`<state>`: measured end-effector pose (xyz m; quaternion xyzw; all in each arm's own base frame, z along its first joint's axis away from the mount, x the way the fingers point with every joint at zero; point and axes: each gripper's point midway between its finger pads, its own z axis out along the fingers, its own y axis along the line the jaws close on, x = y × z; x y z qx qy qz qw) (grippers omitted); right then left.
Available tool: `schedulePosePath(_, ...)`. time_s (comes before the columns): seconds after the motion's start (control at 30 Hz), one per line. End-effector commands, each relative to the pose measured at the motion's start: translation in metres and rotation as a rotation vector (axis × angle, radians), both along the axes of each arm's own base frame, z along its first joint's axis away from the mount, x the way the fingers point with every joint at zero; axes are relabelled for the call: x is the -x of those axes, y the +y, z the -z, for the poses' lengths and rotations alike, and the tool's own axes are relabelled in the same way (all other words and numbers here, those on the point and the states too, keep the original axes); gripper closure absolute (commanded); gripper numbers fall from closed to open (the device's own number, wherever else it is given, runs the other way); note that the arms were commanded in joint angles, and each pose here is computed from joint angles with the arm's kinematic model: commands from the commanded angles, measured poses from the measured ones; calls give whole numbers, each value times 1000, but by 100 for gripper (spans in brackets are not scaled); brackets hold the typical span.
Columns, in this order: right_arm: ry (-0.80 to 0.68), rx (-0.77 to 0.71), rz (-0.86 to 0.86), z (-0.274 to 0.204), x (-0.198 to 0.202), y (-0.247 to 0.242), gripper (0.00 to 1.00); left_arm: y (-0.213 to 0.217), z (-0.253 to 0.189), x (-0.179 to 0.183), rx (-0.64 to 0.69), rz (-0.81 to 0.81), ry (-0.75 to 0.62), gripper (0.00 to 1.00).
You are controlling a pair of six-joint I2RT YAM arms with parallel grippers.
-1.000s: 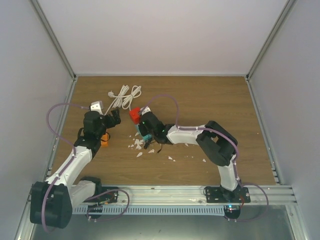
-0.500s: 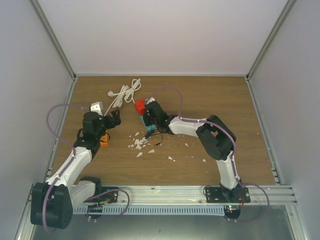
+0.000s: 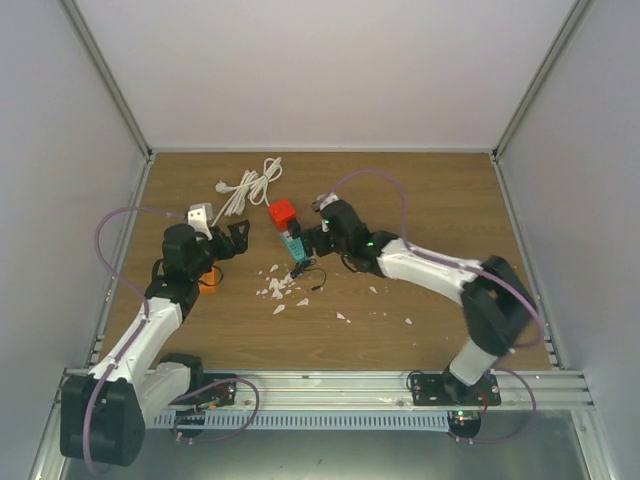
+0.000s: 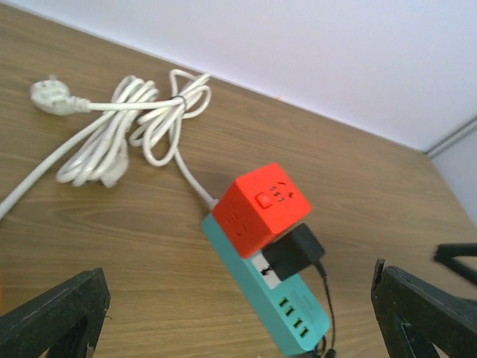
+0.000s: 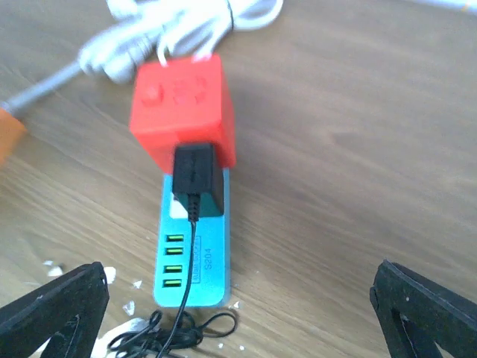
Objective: Insert the plug
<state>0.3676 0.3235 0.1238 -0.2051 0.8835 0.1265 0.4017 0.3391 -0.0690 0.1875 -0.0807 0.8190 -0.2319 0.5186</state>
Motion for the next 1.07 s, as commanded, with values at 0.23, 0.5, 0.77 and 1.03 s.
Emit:
schedulePosePath(0.23, -26, -122, 124, -73, 70, -85, 0, -61, -49, 13, 24, 218, -63, 1)
schedulePosePath(0.5, -15, -290, 152, -88, 104, -107, 0, -66, -27, 27, -89, 179, 66, 1)
schedulePosePath(0.77, -87, -420, 28, -120, 131, -109, 0, -67, -56, 56, -76, 243, -54, 1)
schedulePosePath(1.03, -131, -410, 40, -127, 130, -116, 0, -63, -72, 62, -72, 240, -119, 1)
